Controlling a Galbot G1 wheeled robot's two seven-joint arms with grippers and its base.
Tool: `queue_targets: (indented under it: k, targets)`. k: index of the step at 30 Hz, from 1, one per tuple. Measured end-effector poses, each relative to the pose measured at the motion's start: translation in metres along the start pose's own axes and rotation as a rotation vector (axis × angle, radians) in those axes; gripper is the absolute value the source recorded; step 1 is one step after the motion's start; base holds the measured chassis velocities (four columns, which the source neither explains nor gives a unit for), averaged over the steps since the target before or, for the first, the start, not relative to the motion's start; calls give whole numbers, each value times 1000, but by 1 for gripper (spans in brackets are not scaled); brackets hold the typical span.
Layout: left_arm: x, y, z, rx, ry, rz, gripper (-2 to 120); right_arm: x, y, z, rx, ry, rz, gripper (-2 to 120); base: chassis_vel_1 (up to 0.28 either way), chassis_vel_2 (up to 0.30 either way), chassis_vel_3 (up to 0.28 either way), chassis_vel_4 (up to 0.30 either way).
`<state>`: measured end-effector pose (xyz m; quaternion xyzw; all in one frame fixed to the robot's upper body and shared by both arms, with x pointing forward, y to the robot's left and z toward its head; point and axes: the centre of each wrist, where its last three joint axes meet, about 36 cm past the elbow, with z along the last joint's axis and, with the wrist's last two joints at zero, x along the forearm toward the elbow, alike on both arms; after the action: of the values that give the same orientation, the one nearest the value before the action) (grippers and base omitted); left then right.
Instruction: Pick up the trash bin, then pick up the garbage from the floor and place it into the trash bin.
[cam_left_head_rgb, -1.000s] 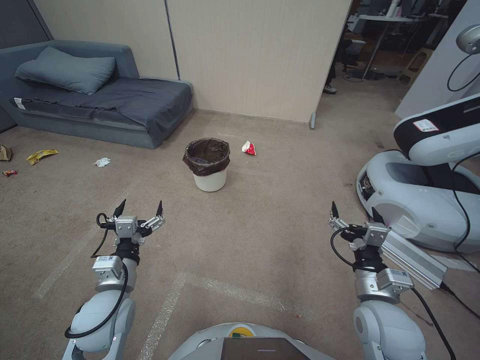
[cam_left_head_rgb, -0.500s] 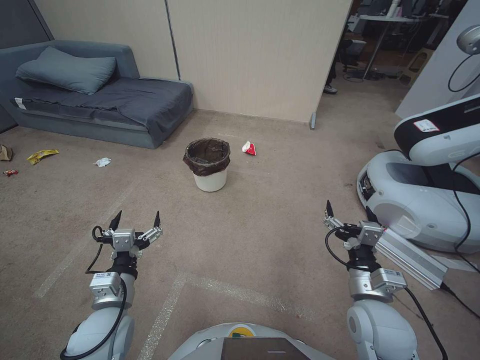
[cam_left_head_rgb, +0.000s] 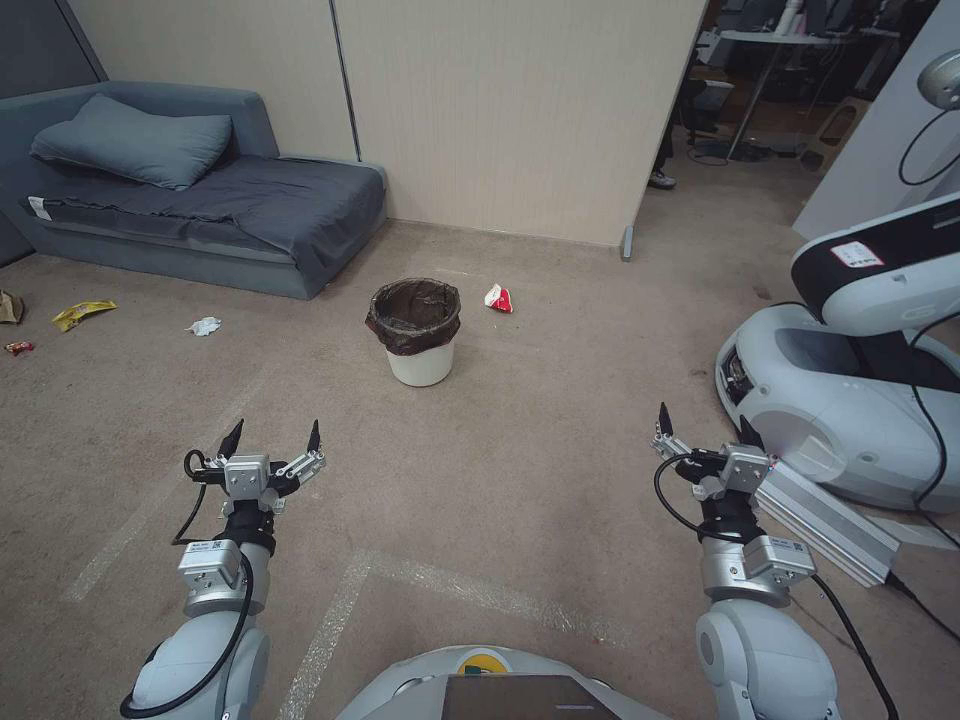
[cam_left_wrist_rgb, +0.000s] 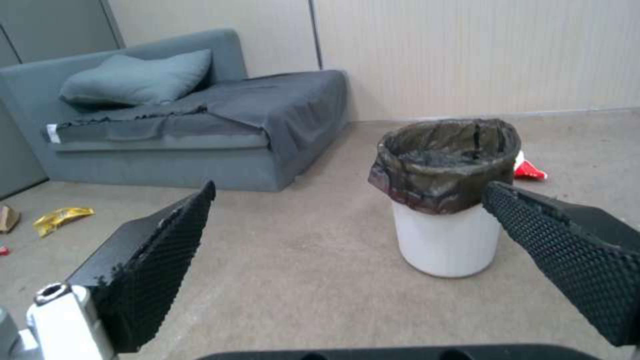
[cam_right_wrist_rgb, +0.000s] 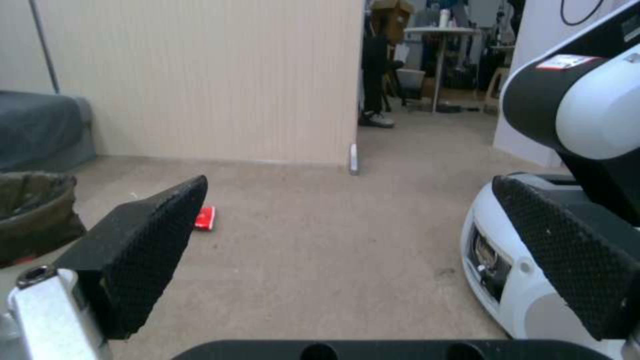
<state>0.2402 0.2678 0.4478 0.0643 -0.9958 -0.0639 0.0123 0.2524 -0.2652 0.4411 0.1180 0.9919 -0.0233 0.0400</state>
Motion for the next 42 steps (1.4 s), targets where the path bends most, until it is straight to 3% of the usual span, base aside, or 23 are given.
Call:
queue_targets:
  k: [42]
  targets:
    - [2, 1, -7, 4, 5, 5, 100, 1, 0, 2, 5, -8, 13, 100, -95, 98, 101, -99]
